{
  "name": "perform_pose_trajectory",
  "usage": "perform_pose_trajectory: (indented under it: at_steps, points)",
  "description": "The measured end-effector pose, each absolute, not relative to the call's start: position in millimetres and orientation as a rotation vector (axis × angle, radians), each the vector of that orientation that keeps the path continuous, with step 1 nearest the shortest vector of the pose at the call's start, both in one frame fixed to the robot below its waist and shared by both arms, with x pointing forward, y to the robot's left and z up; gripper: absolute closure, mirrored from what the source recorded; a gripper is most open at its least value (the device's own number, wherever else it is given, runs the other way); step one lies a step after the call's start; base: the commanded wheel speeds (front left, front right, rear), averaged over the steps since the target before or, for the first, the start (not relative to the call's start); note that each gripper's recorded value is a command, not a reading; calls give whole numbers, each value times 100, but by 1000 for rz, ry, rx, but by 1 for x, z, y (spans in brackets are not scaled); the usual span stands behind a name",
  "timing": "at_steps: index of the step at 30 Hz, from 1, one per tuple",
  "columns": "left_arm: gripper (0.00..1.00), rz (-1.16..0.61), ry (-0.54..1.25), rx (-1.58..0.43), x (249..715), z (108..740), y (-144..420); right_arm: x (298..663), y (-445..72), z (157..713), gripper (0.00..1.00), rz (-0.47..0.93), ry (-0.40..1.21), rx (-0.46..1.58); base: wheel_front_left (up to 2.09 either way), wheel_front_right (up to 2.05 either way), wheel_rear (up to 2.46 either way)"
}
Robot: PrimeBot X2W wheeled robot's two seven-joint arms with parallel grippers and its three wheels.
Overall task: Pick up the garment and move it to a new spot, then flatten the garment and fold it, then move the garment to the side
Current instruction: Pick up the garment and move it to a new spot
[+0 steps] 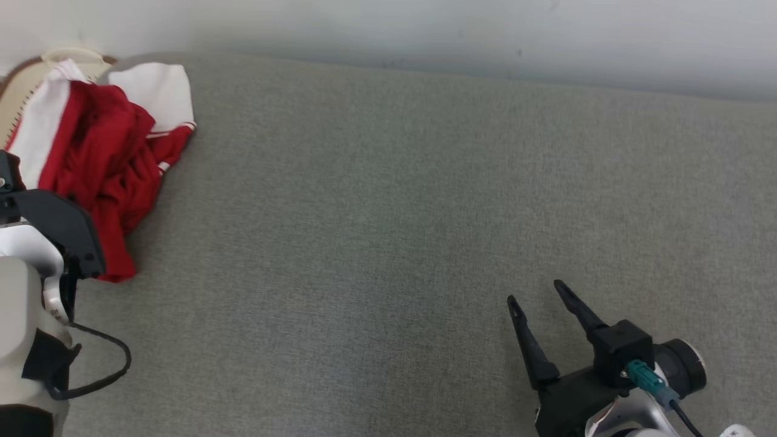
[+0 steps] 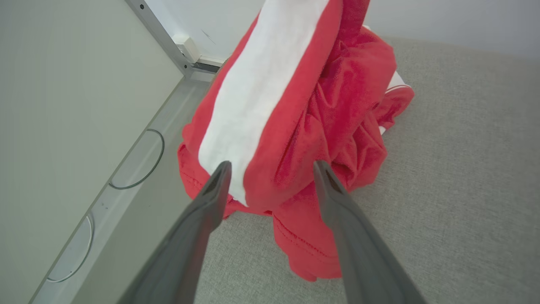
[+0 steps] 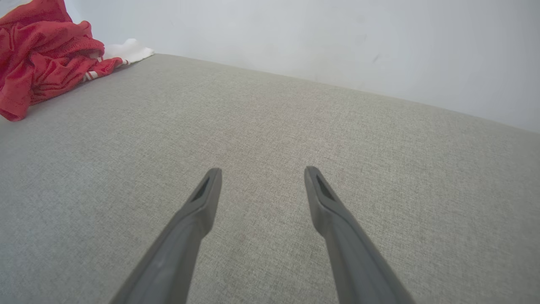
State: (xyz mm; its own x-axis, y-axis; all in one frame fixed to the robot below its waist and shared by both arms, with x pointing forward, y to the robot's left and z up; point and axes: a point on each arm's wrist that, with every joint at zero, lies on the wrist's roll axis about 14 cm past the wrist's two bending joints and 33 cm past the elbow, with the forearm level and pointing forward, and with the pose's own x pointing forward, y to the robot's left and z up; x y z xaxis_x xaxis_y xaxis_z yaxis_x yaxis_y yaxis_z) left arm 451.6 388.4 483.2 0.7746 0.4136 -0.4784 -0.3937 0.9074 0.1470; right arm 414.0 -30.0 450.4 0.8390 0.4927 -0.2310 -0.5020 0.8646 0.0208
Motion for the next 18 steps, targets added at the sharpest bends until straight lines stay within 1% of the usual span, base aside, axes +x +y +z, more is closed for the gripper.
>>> perform_pose_trajectory:
  at_steps: [7, 10, 11, 12, 18]
  points:
    - [0, 502, 580, 55, 467, 451, 395, 418, -53, 428, 0, 481, 299, -59, 0, 0, 0]
    - [0, 516, 564, 81, 473, 443, 396, 416, -59, 416, 0, 472, 339, -59, 0, 0, 0]
    - [69, 519, 550, 91, 476, 443, 396, 416, -60, 414, 0, 470, 347, -58, 0, 0, 0]
    - [100, 518, 541, 95, 478, 442, 396, 416, -61, 412, 0, 468, 352, -57, 0, 0, 0]
    - [100, 513, 527, 84, 482, 440, 393, 421, -58, 414, 0, 470, 344, -47, 0, 0, 0]
